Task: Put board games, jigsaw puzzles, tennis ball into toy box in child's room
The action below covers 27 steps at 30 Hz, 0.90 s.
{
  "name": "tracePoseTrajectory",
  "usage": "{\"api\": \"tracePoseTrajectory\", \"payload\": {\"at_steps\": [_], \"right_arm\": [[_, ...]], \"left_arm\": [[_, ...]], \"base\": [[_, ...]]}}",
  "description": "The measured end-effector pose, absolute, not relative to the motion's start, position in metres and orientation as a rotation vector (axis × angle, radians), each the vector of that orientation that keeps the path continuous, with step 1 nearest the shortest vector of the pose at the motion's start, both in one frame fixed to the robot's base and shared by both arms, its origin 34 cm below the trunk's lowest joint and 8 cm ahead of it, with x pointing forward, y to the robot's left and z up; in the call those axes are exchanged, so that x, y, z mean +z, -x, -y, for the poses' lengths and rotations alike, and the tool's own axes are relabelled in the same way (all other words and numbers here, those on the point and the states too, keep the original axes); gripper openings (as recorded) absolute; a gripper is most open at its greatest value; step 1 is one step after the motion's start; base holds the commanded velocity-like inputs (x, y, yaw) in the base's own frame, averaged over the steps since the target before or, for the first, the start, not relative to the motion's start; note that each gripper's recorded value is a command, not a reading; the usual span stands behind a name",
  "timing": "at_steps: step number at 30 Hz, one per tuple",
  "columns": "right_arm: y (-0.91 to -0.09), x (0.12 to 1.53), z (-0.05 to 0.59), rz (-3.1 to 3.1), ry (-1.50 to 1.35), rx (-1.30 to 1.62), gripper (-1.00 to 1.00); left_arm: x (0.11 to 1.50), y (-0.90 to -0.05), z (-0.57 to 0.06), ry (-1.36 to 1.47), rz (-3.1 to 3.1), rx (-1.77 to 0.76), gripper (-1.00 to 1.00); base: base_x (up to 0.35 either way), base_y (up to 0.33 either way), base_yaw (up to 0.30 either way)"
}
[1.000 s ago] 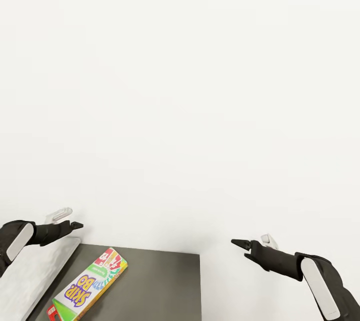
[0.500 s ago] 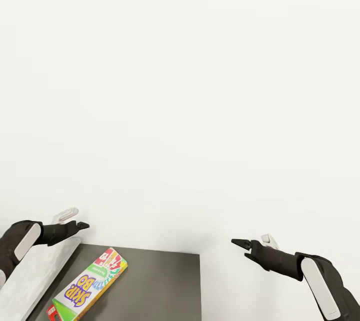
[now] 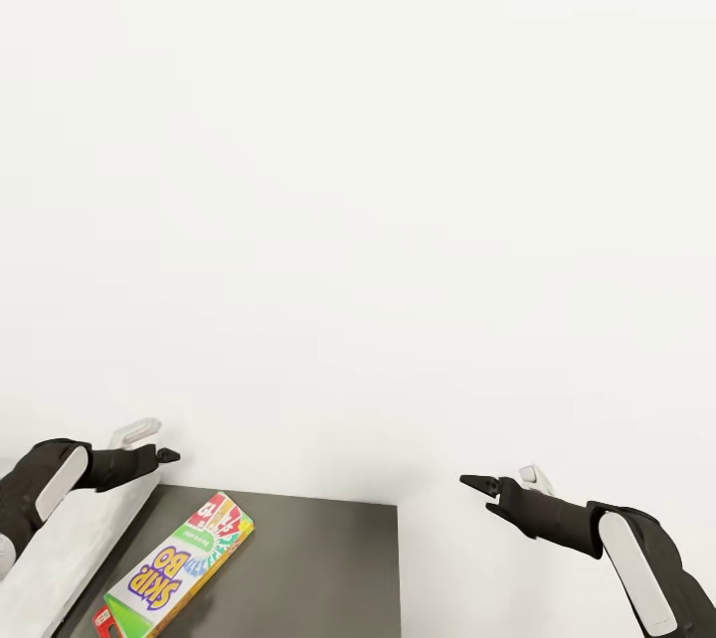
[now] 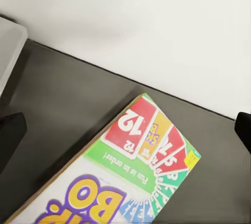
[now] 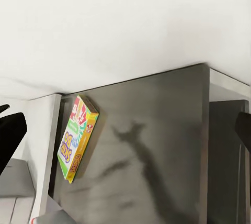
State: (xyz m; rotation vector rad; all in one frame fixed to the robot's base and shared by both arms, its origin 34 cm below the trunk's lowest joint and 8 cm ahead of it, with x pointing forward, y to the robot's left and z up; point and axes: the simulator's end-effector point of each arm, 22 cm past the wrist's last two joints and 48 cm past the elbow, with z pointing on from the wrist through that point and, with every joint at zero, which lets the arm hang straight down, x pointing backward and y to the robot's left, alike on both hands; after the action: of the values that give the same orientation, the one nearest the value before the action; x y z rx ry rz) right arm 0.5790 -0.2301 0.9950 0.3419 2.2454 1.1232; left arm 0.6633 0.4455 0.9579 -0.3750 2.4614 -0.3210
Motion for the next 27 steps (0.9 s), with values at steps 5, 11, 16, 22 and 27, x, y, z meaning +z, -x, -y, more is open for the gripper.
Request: {"api": "tracePoseTrajectory", "payload": {"at_steps": [5, 11, 16, 22, 27], "right_arm": [[-0.579, 0.995, 0.23, -2.245, -0.342, 1.123, 1.0], [-0.579, 0.995, 0.23, -2.246, -0.343, 1.123, 1.0], [-0.579, 0.994, 0.23, -2.246, -0.343, 1.124, 1.0], [-0.579, 0.994, 0.23, -2.248, -0.344, 1.124, 1.0], [-0.578, 0.993, 0.23, -2.251, -0.344, 1.123, 1.0]], "left_arm": [[0.955, -0.662, -0.444, 0.356, -2.474, -0.308, 1.0], [0.951, -0.66, -0.44, 0.329, -2.492, -0.294, 1.0], [0.948, -0.658, -0.437, 0.303, -2.509, -0.281, 1.0], [0.947, -0.658, -0.436, 0.295, -2.512, -0.279, 1.0], [0.947, -0.658, -0.435, 0.294, -2.513, -0.279, 1.0]], "base": [[0.0, 0.0, 0.0], [0.0, 0.0, 0.0], [0.0, 0.0, 0.0], [0.0, 0.0, 0.0], [0.0, 0.0, 0.0]]}}
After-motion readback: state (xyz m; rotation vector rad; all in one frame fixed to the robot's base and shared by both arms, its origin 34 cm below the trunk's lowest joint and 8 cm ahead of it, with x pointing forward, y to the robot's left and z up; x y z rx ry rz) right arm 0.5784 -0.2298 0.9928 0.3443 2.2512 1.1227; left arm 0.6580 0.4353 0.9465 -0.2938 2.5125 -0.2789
